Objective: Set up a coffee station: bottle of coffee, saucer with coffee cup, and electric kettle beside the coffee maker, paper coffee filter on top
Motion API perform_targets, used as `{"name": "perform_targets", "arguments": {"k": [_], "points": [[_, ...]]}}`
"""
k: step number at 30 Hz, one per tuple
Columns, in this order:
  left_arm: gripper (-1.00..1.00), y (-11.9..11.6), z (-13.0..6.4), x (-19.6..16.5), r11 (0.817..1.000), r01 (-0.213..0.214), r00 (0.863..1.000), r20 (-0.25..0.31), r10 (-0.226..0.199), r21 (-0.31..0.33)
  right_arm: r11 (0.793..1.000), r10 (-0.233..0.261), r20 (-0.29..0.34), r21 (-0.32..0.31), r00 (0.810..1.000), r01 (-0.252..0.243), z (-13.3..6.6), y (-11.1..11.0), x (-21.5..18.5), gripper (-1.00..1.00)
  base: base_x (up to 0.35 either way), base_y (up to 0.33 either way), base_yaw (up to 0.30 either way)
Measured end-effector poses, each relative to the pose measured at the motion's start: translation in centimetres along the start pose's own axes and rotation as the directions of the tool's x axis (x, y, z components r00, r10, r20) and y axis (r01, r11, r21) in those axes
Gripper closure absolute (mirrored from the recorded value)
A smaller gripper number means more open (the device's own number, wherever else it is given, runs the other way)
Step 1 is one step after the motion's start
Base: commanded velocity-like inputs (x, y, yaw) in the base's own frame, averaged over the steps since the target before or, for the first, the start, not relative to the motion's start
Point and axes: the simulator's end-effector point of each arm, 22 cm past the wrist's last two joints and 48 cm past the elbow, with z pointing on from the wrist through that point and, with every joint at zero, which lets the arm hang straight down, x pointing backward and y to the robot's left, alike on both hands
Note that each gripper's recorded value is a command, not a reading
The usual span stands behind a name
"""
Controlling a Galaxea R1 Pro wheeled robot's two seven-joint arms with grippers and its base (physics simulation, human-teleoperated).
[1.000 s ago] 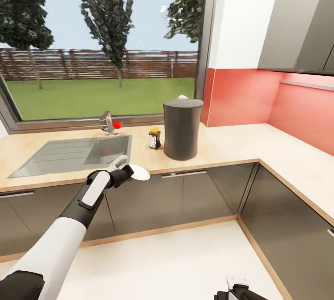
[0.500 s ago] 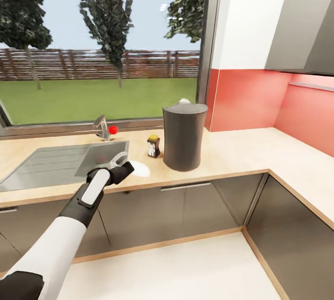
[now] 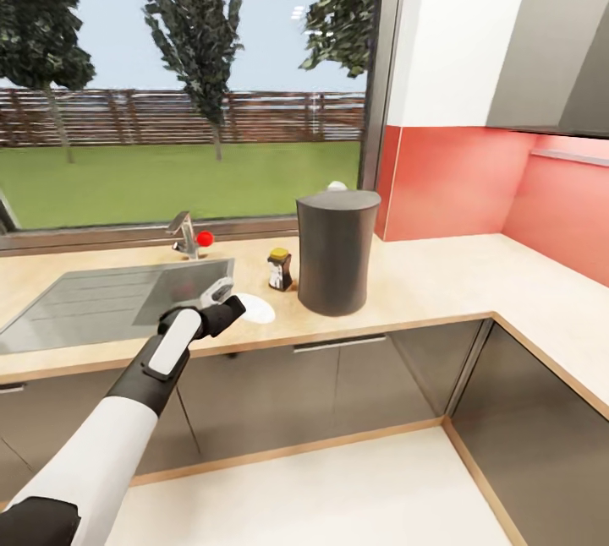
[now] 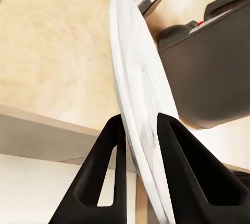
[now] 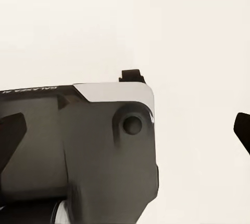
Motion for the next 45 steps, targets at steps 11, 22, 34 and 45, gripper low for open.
{"name": "perform_targets", "arguments": {"k": [11,22,34,45], "points": [[1.00,1.5,0.3,2.1,1.000,0.014,0.999,-0.030,-0.014,-0.017,1.000,0.001,-0.001,0.001,1.000,-0.001,0.0,-0.1,0.0,-1.00,0.143,0.000,0.000],[1.00,1.6,0.4,2.5,0.999,0.038,0.998,-0.044,-0.038,-0.010,1.000,0.002,0.001,0.003,1.000,-0.002,0.0,-0.1,-0.1,-1.00,0.003,0.000,-0.107],[1.00,1.8,0.4,2.7,0.999,0.039,0.998,-0.047,-0.040,-0.014,1.000,0.000,0.001,0.003,1.000,0.000,0.0,-0.1,-0.1,-1.00,0.188,0.000,-0.005],[1.00,5.3,0.5,6.7,0.997,0.056,0.993,-0.098,-0.061,-0.061,1.000,0.001,0.001,0.002,1.000,-0.001,0.0,-0.1,-0.1,-1.00,0.016,0.000,0.000]]}}
